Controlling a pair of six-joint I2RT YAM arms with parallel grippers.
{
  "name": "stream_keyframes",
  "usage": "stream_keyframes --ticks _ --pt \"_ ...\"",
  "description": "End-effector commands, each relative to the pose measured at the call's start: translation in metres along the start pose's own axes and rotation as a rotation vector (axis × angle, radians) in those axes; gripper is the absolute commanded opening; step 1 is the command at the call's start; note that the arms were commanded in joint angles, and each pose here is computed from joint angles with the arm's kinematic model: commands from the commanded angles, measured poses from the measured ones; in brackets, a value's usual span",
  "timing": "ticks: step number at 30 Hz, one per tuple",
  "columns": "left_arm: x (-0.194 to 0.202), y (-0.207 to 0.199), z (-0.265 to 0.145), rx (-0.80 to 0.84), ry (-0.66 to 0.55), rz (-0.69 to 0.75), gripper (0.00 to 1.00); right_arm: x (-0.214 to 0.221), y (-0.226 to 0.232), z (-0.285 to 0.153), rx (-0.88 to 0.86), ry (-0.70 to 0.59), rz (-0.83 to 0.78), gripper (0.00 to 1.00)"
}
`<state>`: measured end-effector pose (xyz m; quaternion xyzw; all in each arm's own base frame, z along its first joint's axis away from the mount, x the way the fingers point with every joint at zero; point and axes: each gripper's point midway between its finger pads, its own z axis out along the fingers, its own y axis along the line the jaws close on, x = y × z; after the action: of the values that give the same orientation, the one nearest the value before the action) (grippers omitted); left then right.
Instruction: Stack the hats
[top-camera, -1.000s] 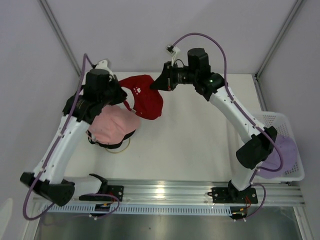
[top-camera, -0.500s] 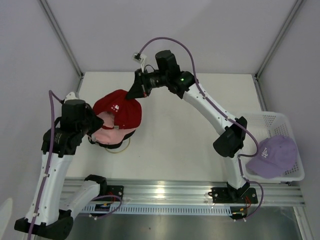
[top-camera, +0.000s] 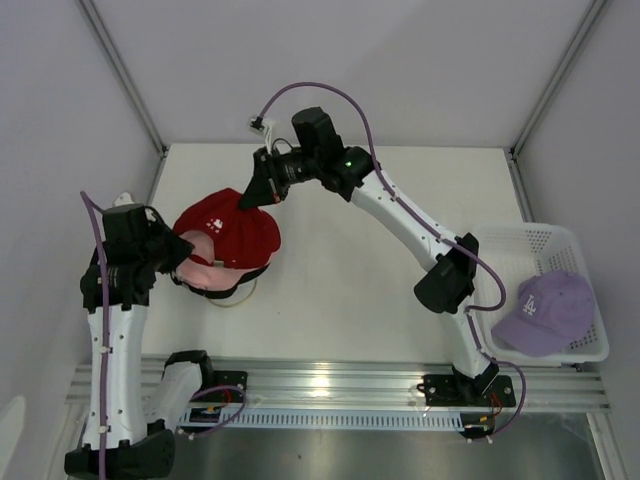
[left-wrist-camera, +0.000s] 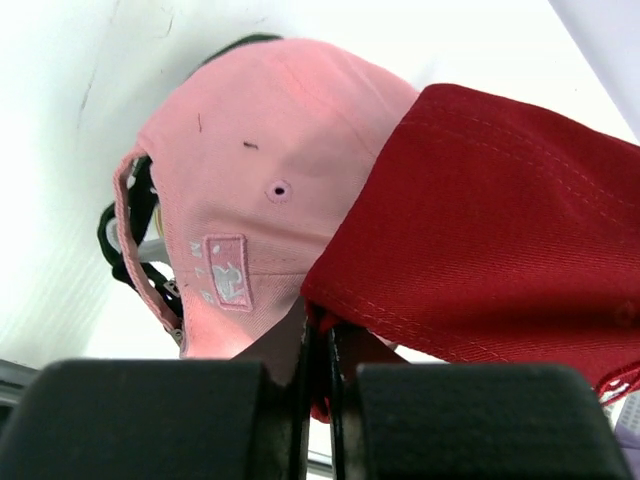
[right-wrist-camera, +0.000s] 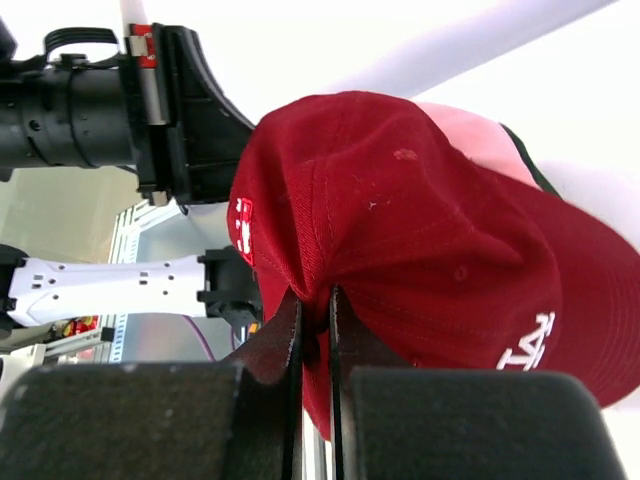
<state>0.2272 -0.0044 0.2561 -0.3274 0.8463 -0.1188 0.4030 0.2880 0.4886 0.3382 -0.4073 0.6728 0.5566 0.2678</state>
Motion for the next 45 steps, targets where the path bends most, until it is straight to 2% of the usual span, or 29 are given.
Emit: stream_keyframes --ticks 1,7,11,18,23,27,28,30,31,36,37,39,40,42,43,45 --pt "-0.013 0.030 -0.017 -0.135 -0.062 0.004 0.08 -0.055 0.016 -0.029 0.014 -0.143 -0.100 0.02" --pt "-0.003 0.039 -0.014 -0.154 -0.016 -0.027 0.09 -0.049 0.037 -0.015 -0.046 -0.131 -0.066 0.04" --pt "0.000 0.056 -0.015 -0.220 0.005 -0.034 0.11 -0.032 0.027 0.000 -0.003 -0.092 -0.016 0.06" --pt "-0.008 0.078 -0.016 -0.271 -0.030 -0.025 0.18 -0.013 0.008 0.014 0.046 -0.080 0.063 0.04" --pt "-0.011 0.086 -0.002 -0.279 -0.025 -0.008 0.17 -0.003 -0.002 0.024 0.063 -0.061 0.054 0.11" --pt "-0.006 0.094 0.008 -0.296 -0.004 -0.008 0.18 -0.002 -0.003 0.026 0.053 -0.056 0.050 0.30" --pt "-0.004 0.095 0.009 -0.299 0.002 -0.006 0.18 0.000 -0.003 0.026 0.053 -0.048 0.052 0.50" --pt "0.000 0.098 0.012 -0.304 0.011 -0.001 0.20 -0.001 -0.003 0.022 0.067 -0.042 0.045 0.72" --pt "0.000 0.098 0.012 -0.303 0.010 0.000 0.22 -0.004 -0.004 0.018 0.075 -0.046 0.042 0.99" --pt "-0.001 0.092 0.014 -0.267 0.013 0.009 0.30 -0.039 -0.013 -0.022 0.088 -0.152 0.138 0.99" --pt "-0.006 0.089 0.013 -0.261 0.002 0.012 0.31 -0.035 -0.037 -0.035 0.123 -0.163 0.185 1.00" --pt "-0.007 0.089 0.014 -0.265 0.008 0.011 0.35 -0.040 -0.055 -0.052 0.167 -0.211 0.204 1.00" --pt "-0.008 0.091 0.014 -0.275 0.009 0.011 0.37 -0.023 -0.084 -0.057 0.235 -0.209 0.246 1.00" --pt "-0.005 0.094 0.017 -0.287 0.025 0.013 0.47 -0.009 -0.107 -0.059 0.280 -0.217 0.242 1.00" --pt "-0.004 0.100 0.016 -0.319 0.026 0.015 0.53 0.014 -0.125 -0.054 0.303 -0.189 0.283 1.00" --pt "0.002 0.108 0.018 -0.352 0.047 0.016 0.59 0.033 -0.142 -0.043 0.284 -0.166 0.350 0.95"
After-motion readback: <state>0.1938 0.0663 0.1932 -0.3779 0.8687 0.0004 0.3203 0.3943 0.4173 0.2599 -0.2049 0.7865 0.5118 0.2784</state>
